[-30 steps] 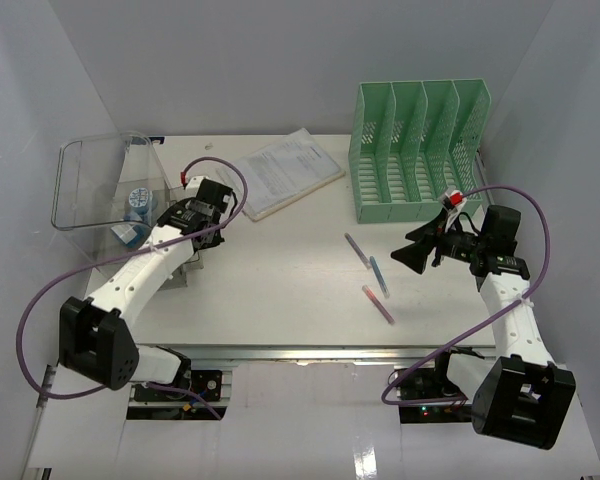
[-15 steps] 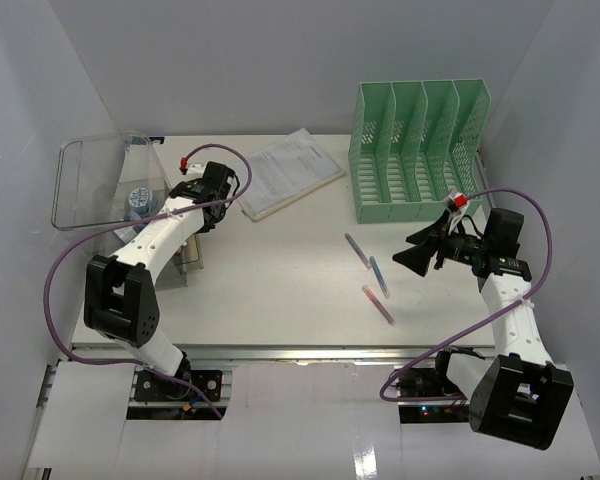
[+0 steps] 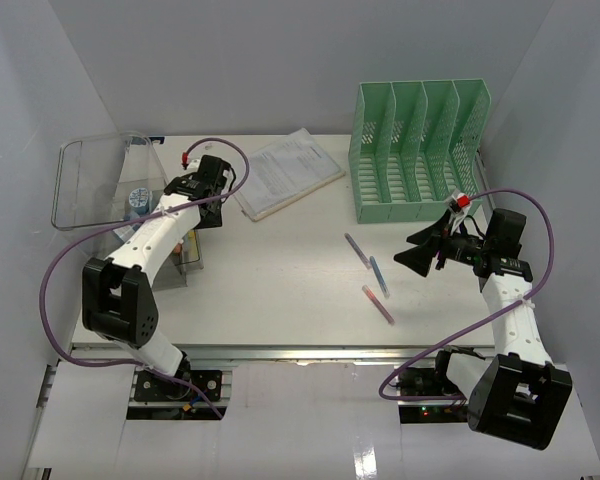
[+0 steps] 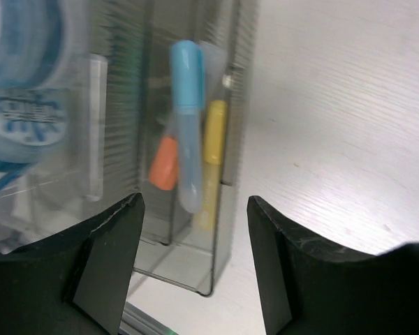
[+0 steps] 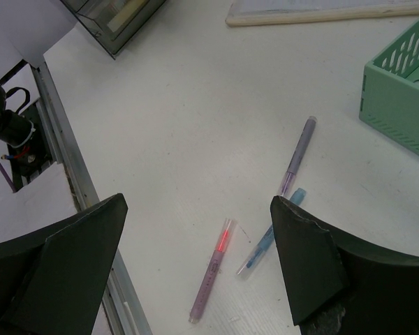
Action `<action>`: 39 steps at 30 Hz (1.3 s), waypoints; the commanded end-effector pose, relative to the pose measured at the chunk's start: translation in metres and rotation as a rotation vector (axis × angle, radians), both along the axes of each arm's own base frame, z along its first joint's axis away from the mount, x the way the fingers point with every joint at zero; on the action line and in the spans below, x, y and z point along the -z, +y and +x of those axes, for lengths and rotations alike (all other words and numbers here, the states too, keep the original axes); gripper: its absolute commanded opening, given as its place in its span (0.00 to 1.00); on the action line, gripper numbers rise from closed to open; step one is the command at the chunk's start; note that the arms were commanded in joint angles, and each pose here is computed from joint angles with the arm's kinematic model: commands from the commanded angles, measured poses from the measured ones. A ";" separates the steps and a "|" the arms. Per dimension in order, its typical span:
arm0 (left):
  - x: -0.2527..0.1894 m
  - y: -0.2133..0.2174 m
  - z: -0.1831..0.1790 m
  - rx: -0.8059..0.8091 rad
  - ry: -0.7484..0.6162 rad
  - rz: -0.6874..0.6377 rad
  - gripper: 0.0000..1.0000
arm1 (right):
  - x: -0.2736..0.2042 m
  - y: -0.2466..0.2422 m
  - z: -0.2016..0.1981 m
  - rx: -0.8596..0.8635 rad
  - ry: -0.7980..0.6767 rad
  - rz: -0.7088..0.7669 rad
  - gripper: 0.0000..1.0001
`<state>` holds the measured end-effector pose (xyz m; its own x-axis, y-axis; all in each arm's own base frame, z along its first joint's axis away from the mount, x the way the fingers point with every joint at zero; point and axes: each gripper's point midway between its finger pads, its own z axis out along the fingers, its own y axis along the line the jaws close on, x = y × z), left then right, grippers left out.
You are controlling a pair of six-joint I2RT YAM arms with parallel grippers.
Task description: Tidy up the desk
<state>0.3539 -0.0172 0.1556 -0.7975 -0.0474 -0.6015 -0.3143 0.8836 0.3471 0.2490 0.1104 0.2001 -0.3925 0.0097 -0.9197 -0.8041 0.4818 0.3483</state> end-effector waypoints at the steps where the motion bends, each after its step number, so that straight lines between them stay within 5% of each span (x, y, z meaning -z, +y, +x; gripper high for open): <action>1: -0.041 -0.059 0.008 0.231 -0.117 -0.307 0.70 | -0.001 0.001 -0.003 -0.020 -0.010 0.015 0.90; 4: -0.044 -0.092 0.005 0.356 -0.145 -0.469 0.64 | -0.001 0.000 -0.003 -0.017 -0.015 0.012 0.90; 9: -0.010 -0.095 0.008 0.313 -0.085 -0.482 0.38 | -0.001 -0.002 -0.003 -0.014 -0.016 0.016 0.90; 16: 0.025 -0.071 0.029 0.196 -0.044 -0.341 0.36 | 0.000 -0.004 -0.002 -0.010 -0.010 0.020 0.90; 22: 0.041 -0.039 0.040 0.055 -0.021 -0.183 0.47 | 0.002 -0.004 -0.002 -0.010 -0.002 0.023 0.90; 30: 0.047 0.008 0.028 -0.101 0.007 -0.074 0.82 | 0.000 -0.004 -0.003 -0.015 0.000 0.030 0.90; 39: 0.040 0.015 0.034 -0.108 -0.001 -0.083 0.85 | -0.001 -0.005 -0.003 -0.011 -0.006 0.031 0.90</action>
